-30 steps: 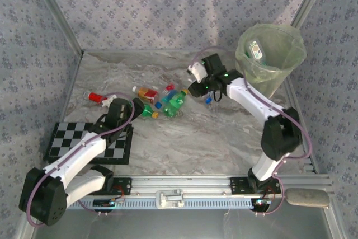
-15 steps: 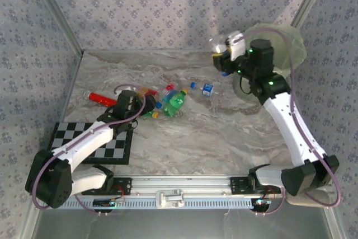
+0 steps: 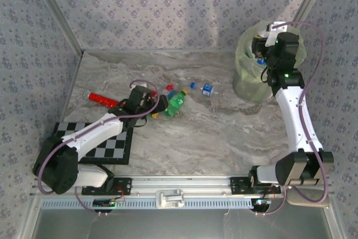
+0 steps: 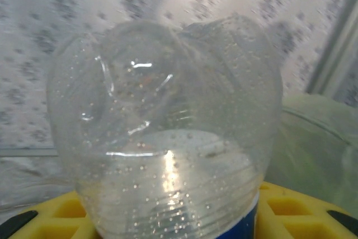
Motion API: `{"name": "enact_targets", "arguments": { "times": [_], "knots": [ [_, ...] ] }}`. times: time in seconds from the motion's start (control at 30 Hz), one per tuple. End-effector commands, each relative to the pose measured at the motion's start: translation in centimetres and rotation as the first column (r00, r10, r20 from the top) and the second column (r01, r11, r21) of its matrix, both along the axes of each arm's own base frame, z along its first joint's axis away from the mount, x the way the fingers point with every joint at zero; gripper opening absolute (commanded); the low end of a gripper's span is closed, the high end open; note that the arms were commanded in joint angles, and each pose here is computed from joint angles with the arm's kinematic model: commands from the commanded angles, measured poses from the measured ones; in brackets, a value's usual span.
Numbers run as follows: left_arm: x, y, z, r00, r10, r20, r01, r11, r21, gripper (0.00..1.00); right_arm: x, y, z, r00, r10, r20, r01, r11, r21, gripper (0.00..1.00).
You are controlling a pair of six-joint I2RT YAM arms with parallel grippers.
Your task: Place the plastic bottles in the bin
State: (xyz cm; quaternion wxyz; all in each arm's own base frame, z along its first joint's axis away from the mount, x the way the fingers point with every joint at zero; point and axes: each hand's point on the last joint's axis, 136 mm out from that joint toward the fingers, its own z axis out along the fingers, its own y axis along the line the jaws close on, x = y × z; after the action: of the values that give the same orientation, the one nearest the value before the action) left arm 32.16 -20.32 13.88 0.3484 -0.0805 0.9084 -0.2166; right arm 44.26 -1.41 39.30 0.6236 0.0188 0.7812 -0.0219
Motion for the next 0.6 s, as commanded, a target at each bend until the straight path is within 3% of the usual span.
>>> {"name": "enact_targets", "arguments": {
  "times": [0.0,0.27,0.57],
  "knots": [
    [0.1,-0.9,0.9,0.999,-0.042,0.005,0.042,0.999,0.007,1.00,0.4,-3.1,0.7,0.994,-0.105,0.022,0.103,0.991,0.080,0.48],
    [0.2,-1.2,0.8,0.999,-0.047,0.001,0.047,0.999,0.008,1.00,1.9,-5.6,-3.5,0.988,-0.120,-0.096,0.136,0.973,0.189,0.53],
    [0.2,-1.5,0.8,0.998,-0.058,-0.007,0.058,0.998,0.018,1.00,1.5,-6.1,-3.0,0.985,-0.154,-0.083,0.168,0.964,0.204,0.88]
  ]
}}
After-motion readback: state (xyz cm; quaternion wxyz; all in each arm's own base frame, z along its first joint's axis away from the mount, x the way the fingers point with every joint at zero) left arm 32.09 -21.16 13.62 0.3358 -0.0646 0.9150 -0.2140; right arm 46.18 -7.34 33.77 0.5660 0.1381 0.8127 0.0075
